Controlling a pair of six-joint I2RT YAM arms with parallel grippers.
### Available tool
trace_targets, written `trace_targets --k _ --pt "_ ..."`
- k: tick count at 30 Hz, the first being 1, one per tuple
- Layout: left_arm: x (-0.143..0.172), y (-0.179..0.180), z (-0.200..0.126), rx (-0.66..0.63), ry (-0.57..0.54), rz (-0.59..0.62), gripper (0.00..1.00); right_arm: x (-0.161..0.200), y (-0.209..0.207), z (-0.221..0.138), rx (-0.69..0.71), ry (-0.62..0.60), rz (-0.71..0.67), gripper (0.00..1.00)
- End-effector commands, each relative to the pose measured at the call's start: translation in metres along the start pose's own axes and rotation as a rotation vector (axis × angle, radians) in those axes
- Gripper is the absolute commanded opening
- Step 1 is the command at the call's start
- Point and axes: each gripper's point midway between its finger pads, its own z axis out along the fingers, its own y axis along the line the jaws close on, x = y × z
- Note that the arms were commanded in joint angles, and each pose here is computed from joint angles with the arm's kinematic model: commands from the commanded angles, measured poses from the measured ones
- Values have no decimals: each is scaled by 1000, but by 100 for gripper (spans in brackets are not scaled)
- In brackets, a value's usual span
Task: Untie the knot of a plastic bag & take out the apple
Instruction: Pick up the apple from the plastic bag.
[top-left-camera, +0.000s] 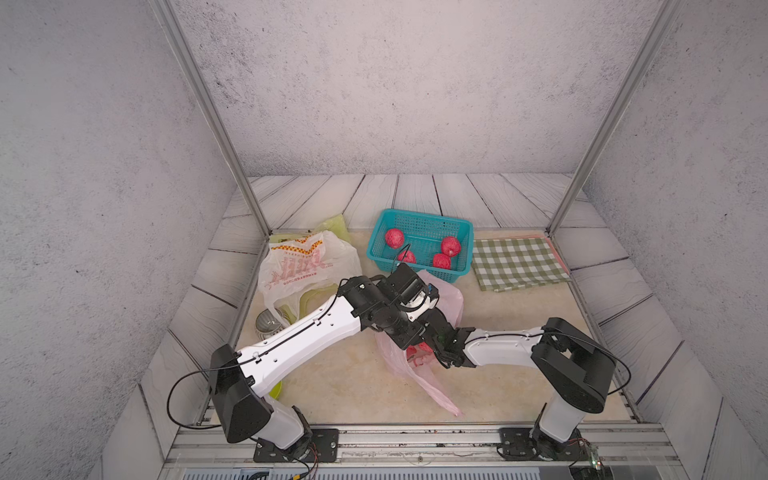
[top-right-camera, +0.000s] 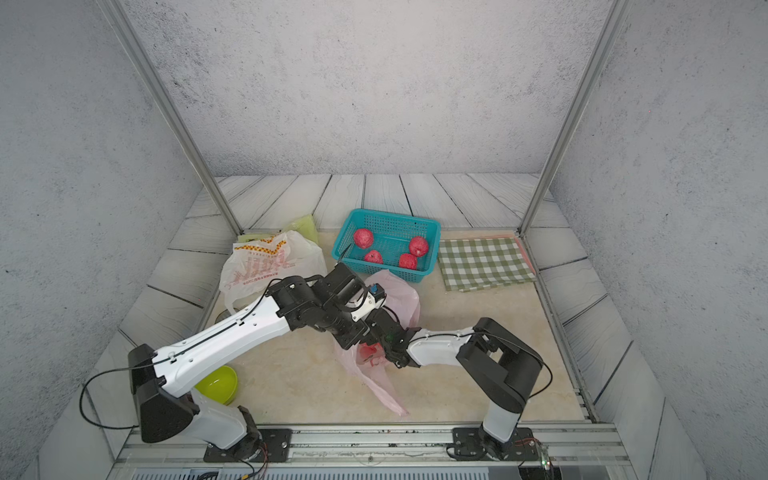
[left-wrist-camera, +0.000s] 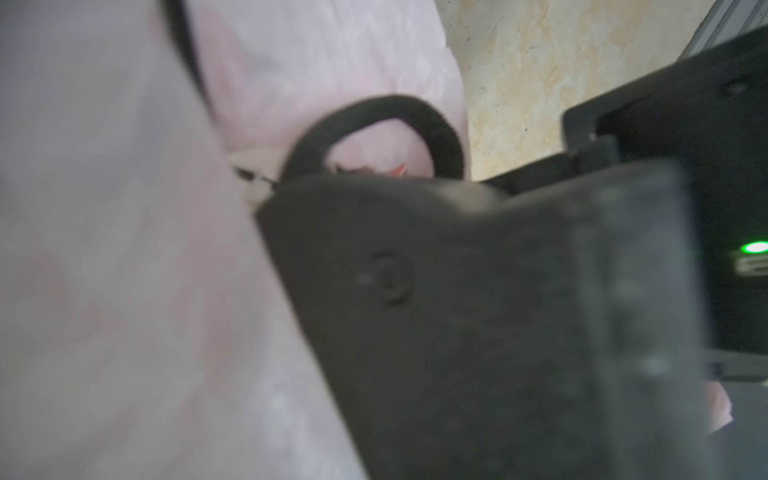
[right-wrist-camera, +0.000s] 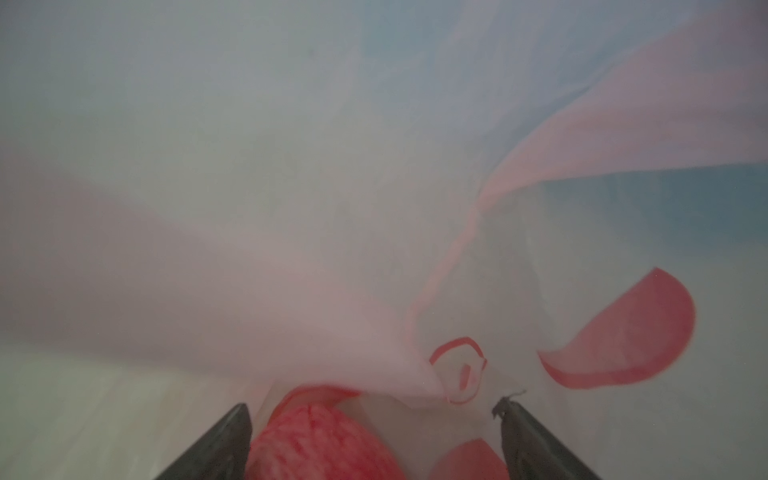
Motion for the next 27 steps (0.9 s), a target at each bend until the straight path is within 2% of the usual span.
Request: trace_targets --k 1,12,17,22,27 --pt "7 9 -3 -32 11 -12 1 34 -20 -15 51 115 -69 95" --pt "14 19 0 -65 36 -20 1 24 -37 -54 46 89 -3 100" --pt "14 6 6 20 44 -33 14 11 -42 -80 40 82 23 99" --pt "8 -9 14 113 25 -59 14 40 -67 -84 131 187 23 99" --pt "4 -19 16 171 -12 -73 13 63 -84 -70 141 214 102 99"
